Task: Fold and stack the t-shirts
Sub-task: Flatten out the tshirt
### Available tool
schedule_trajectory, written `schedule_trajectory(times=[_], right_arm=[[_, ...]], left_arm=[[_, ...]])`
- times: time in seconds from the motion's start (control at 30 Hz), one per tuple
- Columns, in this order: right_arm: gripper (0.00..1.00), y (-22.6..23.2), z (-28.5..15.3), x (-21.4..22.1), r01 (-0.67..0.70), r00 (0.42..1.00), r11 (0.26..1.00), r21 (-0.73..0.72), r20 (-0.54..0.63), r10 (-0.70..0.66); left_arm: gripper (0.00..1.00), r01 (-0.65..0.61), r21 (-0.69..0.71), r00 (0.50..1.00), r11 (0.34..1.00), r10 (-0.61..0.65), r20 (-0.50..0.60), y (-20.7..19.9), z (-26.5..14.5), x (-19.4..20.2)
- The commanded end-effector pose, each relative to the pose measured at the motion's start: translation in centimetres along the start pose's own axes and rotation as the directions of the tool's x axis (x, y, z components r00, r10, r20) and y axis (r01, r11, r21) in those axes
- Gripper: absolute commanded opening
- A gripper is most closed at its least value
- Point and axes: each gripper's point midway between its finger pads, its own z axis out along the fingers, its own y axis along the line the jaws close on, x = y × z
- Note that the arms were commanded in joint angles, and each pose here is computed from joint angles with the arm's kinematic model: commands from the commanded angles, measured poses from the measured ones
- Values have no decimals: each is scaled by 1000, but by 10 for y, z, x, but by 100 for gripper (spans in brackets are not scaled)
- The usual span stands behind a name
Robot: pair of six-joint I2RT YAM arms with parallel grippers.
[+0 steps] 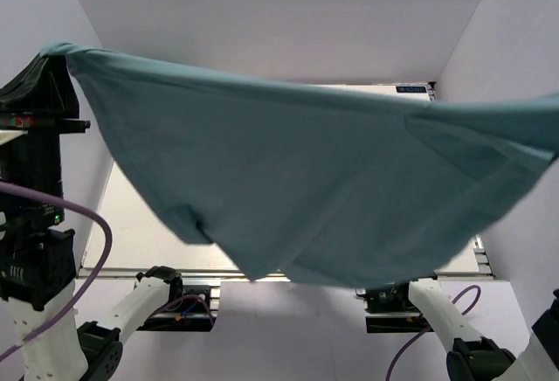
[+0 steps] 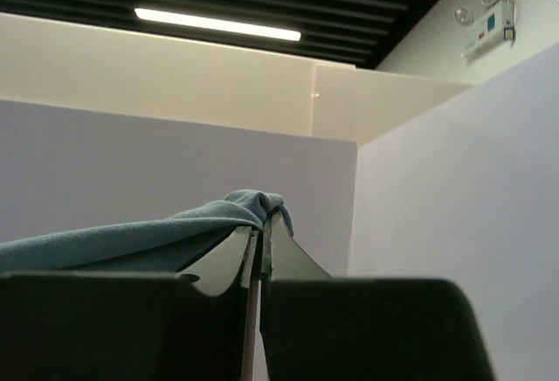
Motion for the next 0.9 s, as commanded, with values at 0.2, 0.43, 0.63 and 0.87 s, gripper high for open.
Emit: schedule_trajectory(times=[0.2,0.43,0.63,0.87], right_arm=[[0,5,10,49,-31,998,999,28,-47,33],[0,24,-2,211,-37,959,997,66,-280,54],[0,38,-44,340,-37,880,994,105,-468,82],[0,60,-100,474,-15,761,996,90,-645,70]], left_arm=[[0,3,-30,992,1000,-7,-126,2,7,70],[0,-13,-111,958,994,-19,-285,12,18,194],[0,-66,-176,888,982,-23,-460,22,2,311],[0,-104,-244,807,964,-62,-588,35,-22,440]])
